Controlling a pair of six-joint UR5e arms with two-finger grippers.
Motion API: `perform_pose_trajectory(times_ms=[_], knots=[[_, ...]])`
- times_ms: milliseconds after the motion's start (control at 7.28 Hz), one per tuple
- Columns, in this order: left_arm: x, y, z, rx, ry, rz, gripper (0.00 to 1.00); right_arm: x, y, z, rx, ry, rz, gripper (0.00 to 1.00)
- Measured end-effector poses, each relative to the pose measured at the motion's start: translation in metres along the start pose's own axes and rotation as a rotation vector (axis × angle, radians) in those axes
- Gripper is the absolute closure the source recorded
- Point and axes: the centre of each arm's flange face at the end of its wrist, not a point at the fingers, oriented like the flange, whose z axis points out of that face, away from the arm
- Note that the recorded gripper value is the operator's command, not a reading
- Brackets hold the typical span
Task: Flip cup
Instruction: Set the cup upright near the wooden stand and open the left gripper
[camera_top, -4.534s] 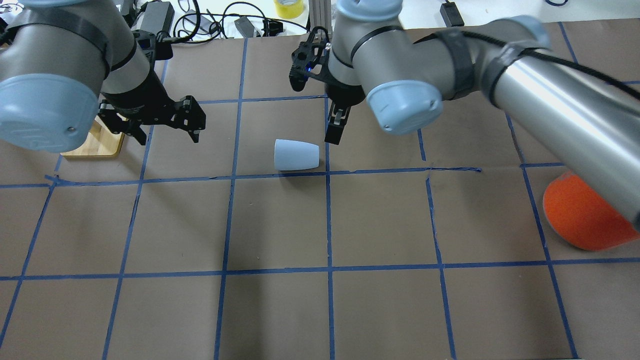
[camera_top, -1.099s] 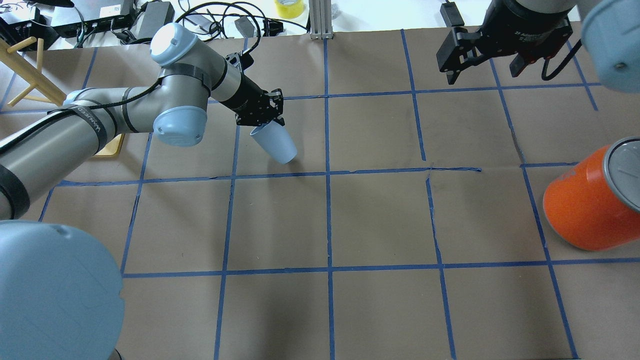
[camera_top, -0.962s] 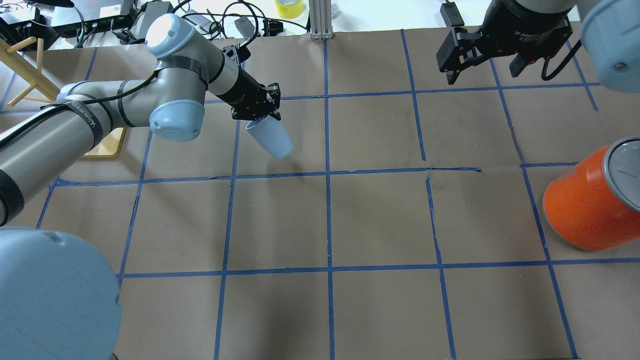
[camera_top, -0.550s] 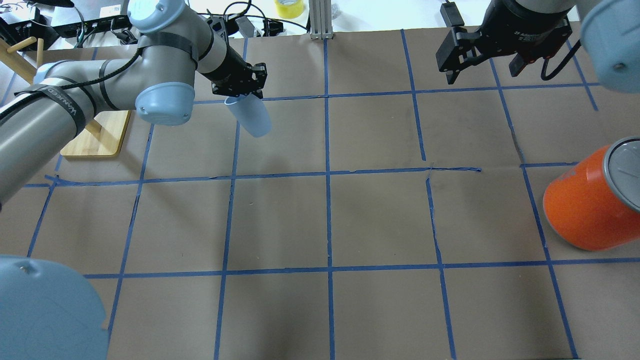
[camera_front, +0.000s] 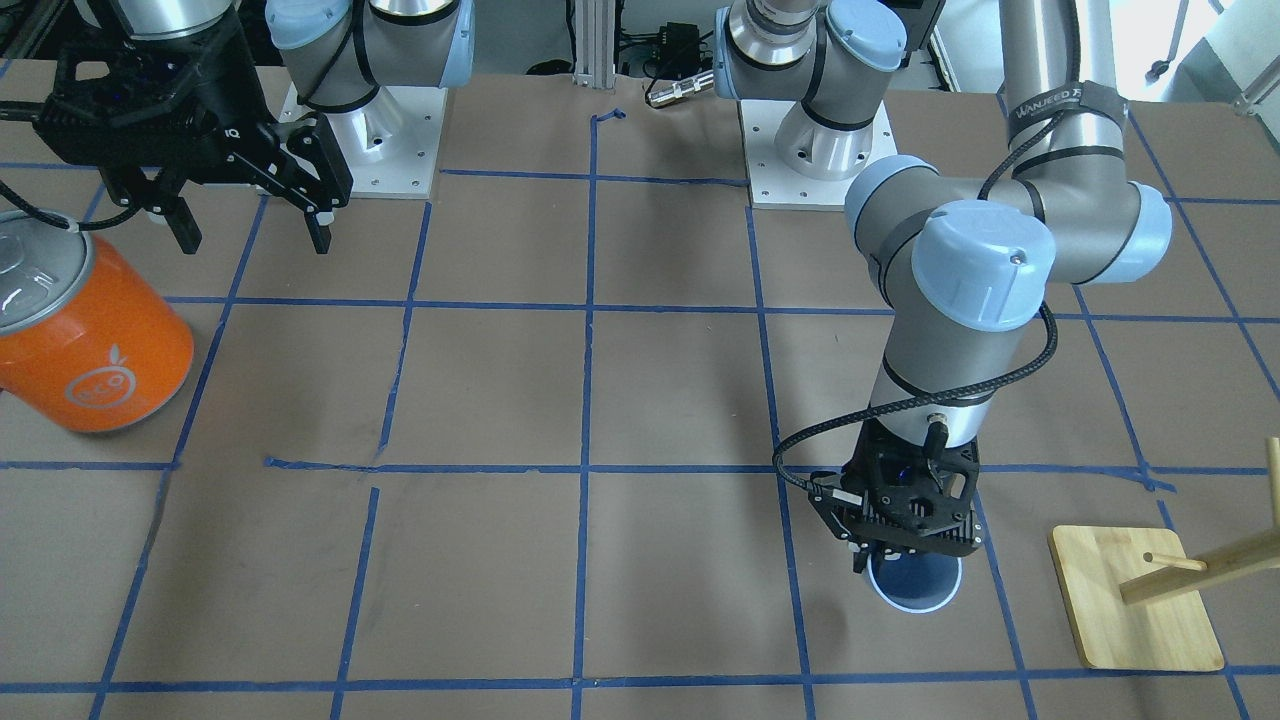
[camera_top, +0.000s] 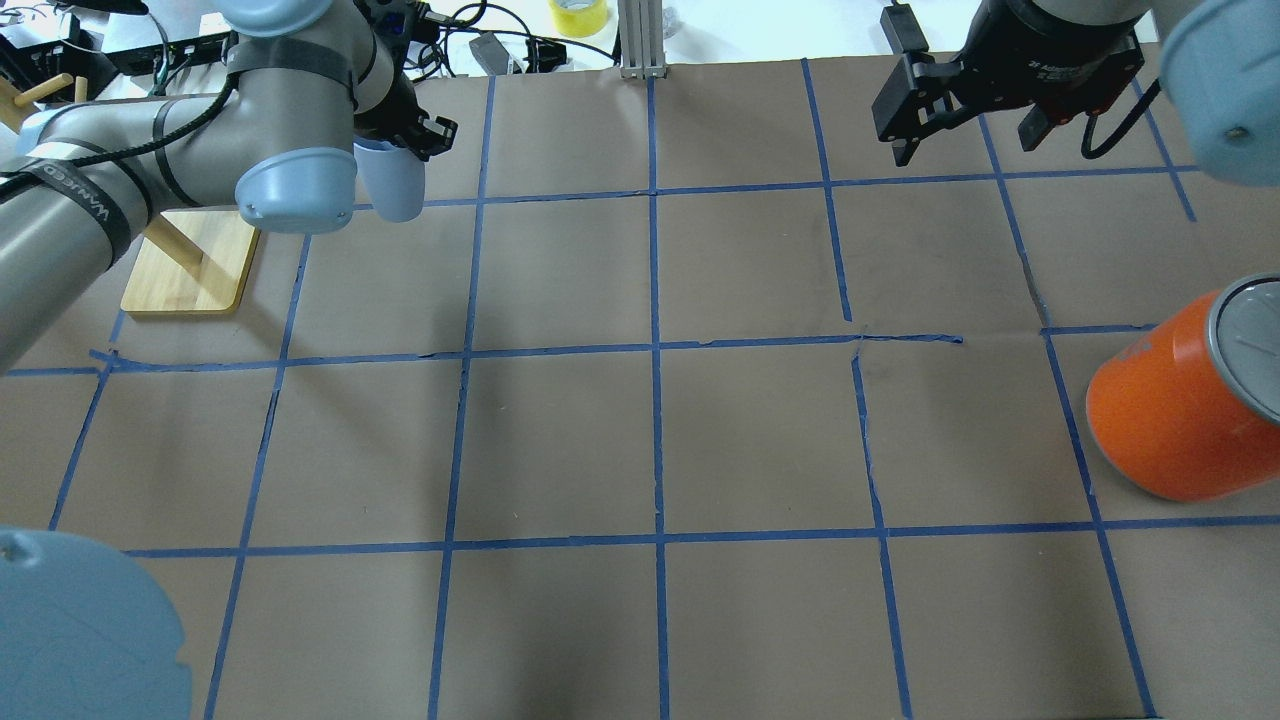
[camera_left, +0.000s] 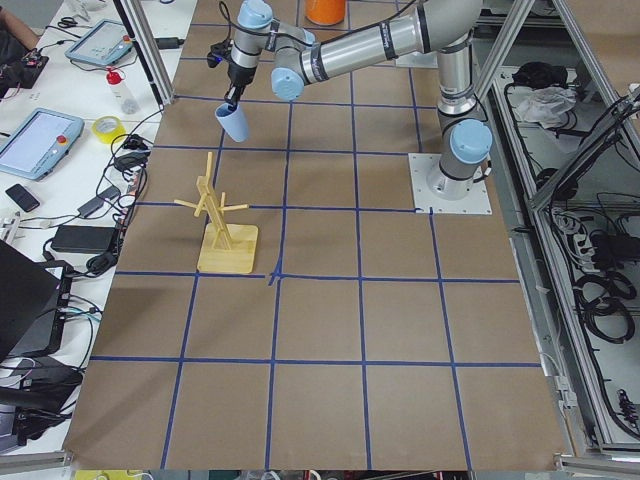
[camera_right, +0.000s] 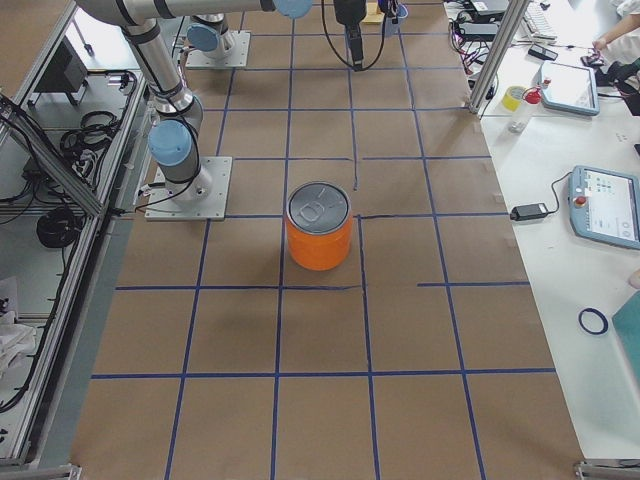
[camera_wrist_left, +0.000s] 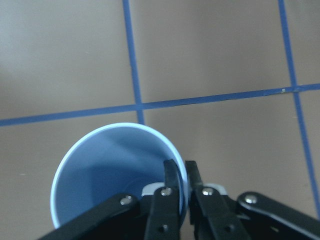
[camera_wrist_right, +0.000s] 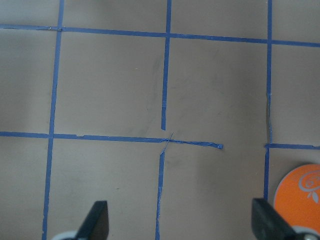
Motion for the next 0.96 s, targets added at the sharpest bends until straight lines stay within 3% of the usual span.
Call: perform_pose_trajectory(times_ms=[412, 962], knots=[[-0.028, 0.04, 0.043, 0.084, 0.026, 0.006, 1.0, 0.0, 0.0, 0.0, 0.001, 0.0, 0.0, 0.0], [-0.038, 0.073, 0.066, 0.061, 0.064, -0.001, 1.0, 0.0, 0.0, 0.0, 0.001, -0.001, 0.0, 0.0]])
